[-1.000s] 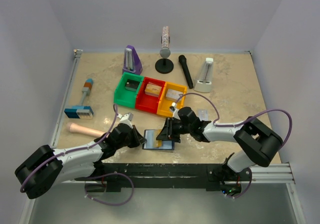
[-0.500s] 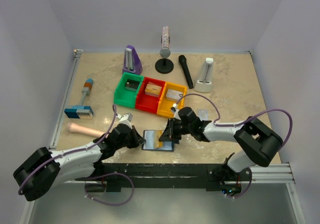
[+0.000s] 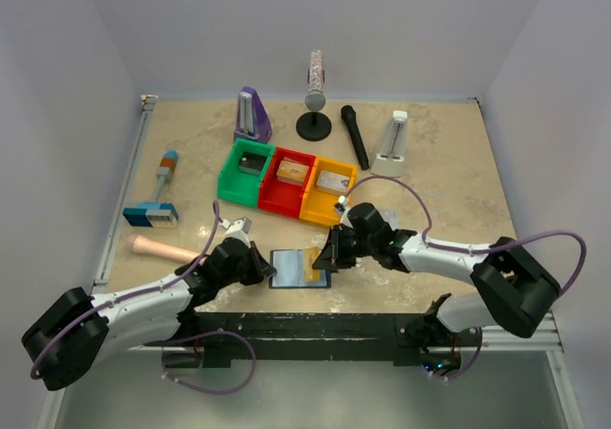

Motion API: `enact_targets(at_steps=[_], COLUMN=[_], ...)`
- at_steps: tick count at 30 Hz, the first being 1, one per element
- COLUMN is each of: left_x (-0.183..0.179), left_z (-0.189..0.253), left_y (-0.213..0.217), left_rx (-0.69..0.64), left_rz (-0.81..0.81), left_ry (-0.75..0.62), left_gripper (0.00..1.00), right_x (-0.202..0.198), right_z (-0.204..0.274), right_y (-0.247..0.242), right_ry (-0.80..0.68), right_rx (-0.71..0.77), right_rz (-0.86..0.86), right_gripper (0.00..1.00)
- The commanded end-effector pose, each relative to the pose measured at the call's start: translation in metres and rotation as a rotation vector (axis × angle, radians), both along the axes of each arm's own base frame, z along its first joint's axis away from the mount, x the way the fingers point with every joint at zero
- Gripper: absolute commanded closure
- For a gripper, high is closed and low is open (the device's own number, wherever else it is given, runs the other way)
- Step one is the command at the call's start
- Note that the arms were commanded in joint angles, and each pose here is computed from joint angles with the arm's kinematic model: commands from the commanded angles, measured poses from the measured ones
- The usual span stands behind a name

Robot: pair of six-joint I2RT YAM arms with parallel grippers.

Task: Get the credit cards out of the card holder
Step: Remove the credit card from the card holder, then place the credit card at the center of the board.

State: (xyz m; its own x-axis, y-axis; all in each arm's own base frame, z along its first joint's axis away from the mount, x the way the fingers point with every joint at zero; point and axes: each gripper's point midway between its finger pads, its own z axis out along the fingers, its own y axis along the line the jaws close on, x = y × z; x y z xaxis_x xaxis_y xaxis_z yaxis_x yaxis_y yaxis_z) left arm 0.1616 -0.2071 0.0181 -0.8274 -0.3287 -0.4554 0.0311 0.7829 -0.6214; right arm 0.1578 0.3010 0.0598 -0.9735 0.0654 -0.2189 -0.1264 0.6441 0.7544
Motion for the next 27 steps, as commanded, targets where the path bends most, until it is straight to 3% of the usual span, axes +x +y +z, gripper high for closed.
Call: enact_targets(at_steps=[1,7,16,21,27], left_x=[-0.014,-0.008,-0.004,-0.003,-0.005], left_z=[-0.022,0.000,0.029,0.039,0.033], left_y=[0.025,0.018,0.001,-0.001,0.007], left_rx=[0.136,0.118,0.040,0.025,0.062], left_rz=[0.007,-0.017,-0.070,-0.072,-0.042], left_ry=[0.065,0.022,-0.034,-0.041,-0.011], left_gripper=[1.00,1.00,0.56,0.53,0.57], right_x=[0.005,0.008,0.021,0.035,0.048], right_z=[0.013,0.038,0.069,0.066,0.045], right_y=[-0.015,-0.048,-0.104,-0.130,-0.145], right_ry=[-0.077,-0.169,-0.293,-0.278,-0.228], right_rx=[-0.070,-0.150,-0.348,-0.452,-0.549], right_rz=[0.005,-0.016,-0.075,-0.157,-0.180], right_gripper=[1.00,1.00,1.00,1.00,1.00])
